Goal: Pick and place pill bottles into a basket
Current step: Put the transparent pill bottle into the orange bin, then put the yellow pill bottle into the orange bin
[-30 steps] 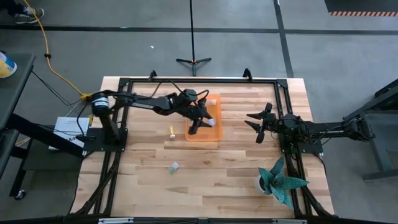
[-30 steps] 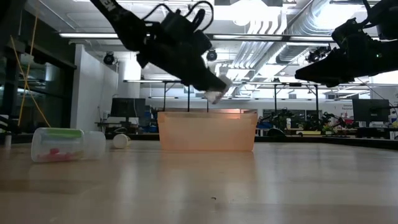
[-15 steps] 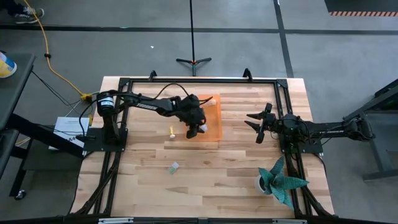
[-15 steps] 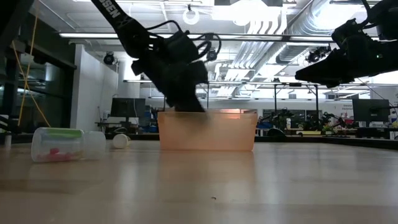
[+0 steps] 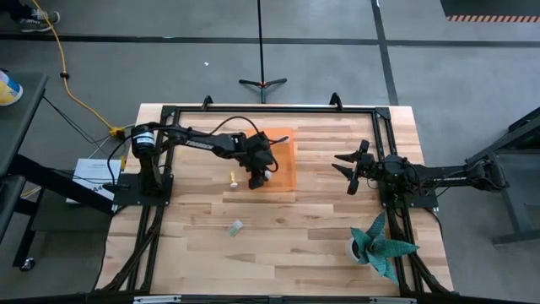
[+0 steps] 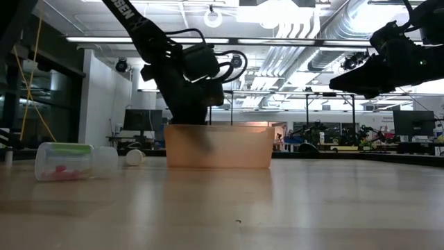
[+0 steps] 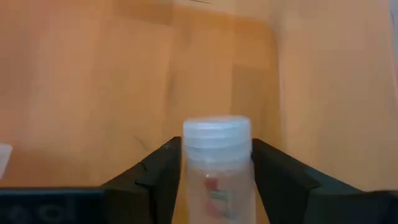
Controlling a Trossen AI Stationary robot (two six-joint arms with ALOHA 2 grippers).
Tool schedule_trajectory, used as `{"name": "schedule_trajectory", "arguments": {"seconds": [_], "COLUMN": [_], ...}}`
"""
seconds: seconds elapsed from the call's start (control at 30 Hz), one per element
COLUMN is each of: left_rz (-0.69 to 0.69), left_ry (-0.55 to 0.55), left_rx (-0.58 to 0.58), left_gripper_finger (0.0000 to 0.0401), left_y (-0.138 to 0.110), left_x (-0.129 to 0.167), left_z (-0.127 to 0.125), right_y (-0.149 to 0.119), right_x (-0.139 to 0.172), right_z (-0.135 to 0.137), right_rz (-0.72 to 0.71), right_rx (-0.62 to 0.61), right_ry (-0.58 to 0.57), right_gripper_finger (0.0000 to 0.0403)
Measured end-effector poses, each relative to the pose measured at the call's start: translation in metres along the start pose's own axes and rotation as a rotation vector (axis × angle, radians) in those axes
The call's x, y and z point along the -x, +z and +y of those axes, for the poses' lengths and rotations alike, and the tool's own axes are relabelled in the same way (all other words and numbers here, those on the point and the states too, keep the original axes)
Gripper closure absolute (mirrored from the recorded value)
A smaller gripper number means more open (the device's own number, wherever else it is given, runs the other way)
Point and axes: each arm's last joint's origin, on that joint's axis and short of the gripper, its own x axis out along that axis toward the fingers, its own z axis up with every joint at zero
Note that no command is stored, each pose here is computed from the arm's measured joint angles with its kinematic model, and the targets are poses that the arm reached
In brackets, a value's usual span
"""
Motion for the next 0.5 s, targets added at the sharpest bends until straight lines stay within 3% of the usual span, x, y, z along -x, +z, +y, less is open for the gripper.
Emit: {"name": "schedule_trajectory", "arguments": {"seconds": [0.23, 0.37, 0.5], "left_rz": [0.011, 0.129, 0.31], "left_ry": [-0.001, -0.006, 0.045], "left_rx": [-0.103, -0.185, -0.161], "left_gripper_finger": [0.0103, 0.0085, 0.009], "left_y": [0.014, 0.033, 0.04], "left_x": [0.012, 0.037, 0.058], "left_z": [-0.003, -0.012, -0.027], "right_y": [0.0, -0.001, -0.002], "right_x": [0.0, 0.0, 0.0], "right_z": [0.0, 0.0, 0.0], "right_rz": [0.001, 0.008, 0.017], "right_rx": [-0.003, -0.019, -0.018], "right_ry": [0.0, 0.0, -0.001], "right_gripper_finger": [0.0261, 0.0261, 0.0261]}}
